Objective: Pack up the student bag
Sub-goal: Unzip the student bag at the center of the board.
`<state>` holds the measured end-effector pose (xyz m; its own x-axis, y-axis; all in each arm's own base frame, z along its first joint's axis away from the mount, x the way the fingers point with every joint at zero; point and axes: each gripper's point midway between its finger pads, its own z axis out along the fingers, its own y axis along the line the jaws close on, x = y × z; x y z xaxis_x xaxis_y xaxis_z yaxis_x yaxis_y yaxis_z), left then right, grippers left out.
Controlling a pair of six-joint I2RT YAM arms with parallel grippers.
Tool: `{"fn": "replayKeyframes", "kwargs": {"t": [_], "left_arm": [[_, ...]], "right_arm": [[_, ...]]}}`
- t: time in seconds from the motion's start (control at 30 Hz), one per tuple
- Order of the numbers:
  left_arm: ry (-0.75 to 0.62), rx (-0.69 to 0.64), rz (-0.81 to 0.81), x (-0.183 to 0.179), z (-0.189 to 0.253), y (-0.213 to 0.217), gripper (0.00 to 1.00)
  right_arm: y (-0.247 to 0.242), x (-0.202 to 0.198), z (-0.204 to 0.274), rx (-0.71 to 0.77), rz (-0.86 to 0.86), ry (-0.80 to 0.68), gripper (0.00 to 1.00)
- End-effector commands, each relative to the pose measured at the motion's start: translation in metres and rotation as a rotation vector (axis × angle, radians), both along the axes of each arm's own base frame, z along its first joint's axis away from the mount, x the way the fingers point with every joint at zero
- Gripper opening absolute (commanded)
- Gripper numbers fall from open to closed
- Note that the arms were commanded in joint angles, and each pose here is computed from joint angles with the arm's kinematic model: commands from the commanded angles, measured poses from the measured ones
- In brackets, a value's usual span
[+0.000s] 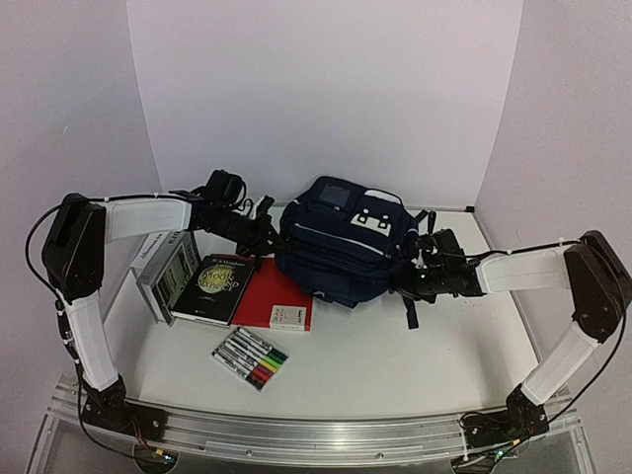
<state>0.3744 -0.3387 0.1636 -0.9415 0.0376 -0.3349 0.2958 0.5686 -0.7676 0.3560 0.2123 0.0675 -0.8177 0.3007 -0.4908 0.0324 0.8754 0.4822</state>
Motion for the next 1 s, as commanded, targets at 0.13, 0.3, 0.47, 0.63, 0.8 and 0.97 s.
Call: {"fn": "replayKeyframes", "kwargs": {"t": [0.13, 0.3, 0.47, 0.63, 0.8, 0.97], "left_arm": [[-0.138, -0.019, 0.037, 0.033, 0.042, 0.03, 0.0], [-0.126, -0.046, -0.01, 0.031, 0.039, 0.023, 0.0], [-0.13, -0.055, -0.027, 0.03, 0.04, 0.021, 0.0], [-0.126, -0.048, -0.036, 0.03, 0.038, 0.021, 0.0], [-0.117, -0.036, -0.035, 0.028, 0.035, 0.023, 0.0], [-0.113, -0.031, -0.028, 0.027, 0.036, 0.024, 0.0]], "right_arm": [[-0.042, 0.037, -0.008, -0.096, -0.006, -0.062, 0.0], [-0.034, 0.026, 0.033, -0.099, 0.105, -0.15, 0.23], [-0.019, -0.001, 0.098, -0.13, 0.209, -0.289, 0.71], [0.032, -0.021, 0.148, -0.21, 0.356, -0.416, 0.91], [0.076, -0.016, 0.141, -0.378, 0.472, -0.438, 0.94], [0.117, -0.012, 0.105, -0.583, 0.59, -0.422, 0.95]]}}
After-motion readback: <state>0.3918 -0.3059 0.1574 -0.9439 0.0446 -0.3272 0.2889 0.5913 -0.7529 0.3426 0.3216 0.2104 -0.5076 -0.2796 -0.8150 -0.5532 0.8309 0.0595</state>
